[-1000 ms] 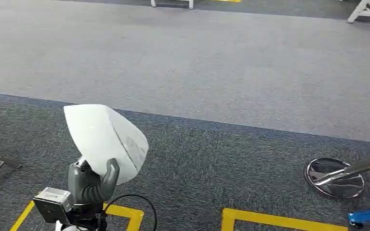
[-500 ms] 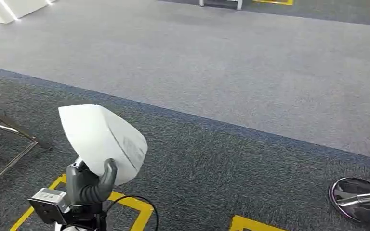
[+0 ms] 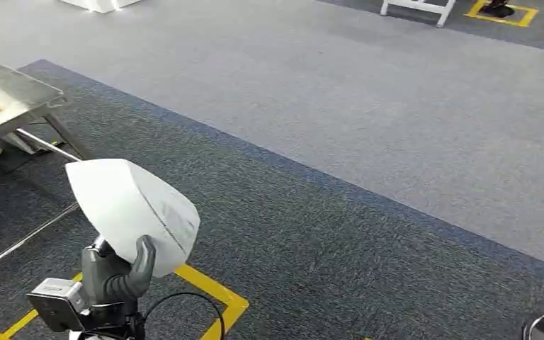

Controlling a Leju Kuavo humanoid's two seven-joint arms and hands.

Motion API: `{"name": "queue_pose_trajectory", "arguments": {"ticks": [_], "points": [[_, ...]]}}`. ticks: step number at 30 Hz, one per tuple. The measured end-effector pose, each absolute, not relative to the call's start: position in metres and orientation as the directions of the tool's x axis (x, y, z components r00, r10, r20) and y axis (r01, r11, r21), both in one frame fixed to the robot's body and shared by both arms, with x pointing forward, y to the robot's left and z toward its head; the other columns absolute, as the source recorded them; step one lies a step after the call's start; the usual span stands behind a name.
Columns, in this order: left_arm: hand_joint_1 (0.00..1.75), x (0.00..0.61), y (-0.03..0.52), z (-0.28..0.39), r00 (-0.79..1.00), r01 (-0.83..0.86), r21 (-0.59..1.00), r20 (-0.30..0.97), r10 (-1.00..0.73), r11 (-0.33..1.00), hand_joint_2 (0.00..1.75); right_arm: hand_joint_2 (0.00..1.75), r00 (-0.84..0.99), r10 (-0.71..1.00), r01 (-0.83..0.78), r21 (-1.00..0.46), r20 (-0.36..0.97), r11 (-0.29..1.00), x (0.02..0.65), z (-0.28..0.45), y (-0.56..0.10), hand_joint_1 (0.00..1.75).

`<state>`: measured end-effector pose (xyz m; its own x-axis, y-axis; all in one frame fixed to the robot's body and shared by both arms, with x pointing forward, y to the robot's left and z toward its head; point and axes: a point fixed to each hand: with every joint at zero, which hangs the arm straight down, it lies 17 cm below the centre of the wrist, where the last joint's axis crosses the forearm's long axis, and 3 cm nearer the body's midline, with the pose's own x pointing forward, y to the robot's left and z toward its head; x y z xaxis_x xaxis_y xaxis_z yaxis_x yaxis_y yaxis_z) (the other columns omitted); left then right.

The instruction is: Take the parts from the cabinet and place them on the table.

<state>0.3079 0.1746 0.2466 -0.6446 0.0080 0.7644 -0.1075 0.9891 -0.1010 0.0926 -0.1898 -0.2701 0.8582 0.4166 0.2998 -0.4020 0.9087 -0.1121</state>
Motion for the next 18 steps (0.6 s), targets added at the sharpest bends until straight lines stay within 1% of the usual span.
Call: {"name": "queue_pose_trajectory", "arguments": {"ticks": [18], "points": [[1.75,0.3115,0.1769,0.2489,-0.649,-0.119,-0.083,0.761,-0.014,0.989,1.75,0.00,0.853,0.425,-0.410,-0.115,0.305,0.905,0.0946,-0.2696,-0.1888,0.00]]}}
